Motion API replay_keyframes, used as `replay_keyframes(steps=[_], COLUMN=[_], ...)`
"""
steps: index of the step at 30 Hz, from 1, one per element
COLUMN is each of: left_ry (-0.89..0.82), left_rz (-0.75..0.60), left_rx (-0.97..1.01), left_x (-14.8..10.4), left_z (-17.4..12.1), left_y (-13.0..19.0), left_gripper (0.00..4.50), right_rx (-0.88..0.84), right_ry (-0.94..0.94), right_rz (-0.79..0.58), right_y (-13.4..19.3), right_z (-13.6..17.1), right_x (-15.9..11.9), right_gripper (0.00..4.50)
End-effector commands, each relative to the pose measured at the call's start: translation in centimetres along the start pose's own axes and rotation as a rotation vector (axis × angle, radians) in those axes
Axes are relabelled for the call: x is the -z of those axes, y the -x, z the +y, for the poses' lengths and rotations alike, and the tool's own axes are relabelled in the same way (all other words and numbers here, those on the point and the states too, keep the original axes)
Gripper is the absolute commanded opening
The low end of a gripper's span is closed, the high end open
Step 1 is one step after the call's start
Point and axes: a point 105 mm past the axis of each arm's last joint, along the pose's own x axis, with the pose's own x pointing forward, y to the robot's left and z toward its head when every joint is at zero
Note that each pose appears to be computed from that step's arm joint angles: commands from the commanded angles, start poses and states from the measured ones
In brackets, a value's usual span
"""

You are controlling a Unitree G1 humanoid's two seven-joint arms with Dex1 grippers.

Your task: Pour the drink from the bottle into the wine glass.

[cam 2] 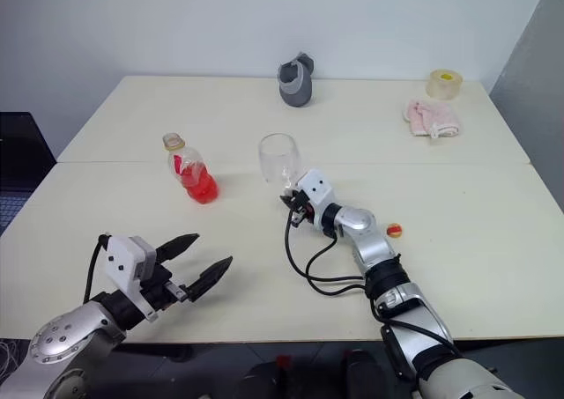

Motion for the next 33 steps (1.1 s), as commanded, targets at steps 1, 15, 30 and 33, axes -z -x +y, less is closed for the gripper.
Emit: replay_keyframes(steps=[1,15,30,33], left_ry=[-0.032,-0.006,-0.031,-0.083], left_rz=[-0.043,-0.066,-0.115,-0.120], left_rx=[0.008,-0.119,-0.376,-0.355], left_x=[-1.1,-1.2,-1.1,-1.5], left_z=[0.2,2.8,8.3,8.8], left_y=[-0.5,-1.4,-3.6,-4.3], left_gripper=[4.50,4.50,4.50,4.50], right_rx=[-0.002,-0.049,-0.116,-0.128], right_ry=[0.021,0.033,0.062,0.072], right_rz=[-0.052,-0.052,-0.080,-0.048], right_y=[0.3,5.7,13.8,14.0], right_z=[-0.2,1.2,3.3,3.2], right_x=[-1.3,-1.6,-8.2,-9.0], right_gripper=[2.04,4.45,4.45,4.45])
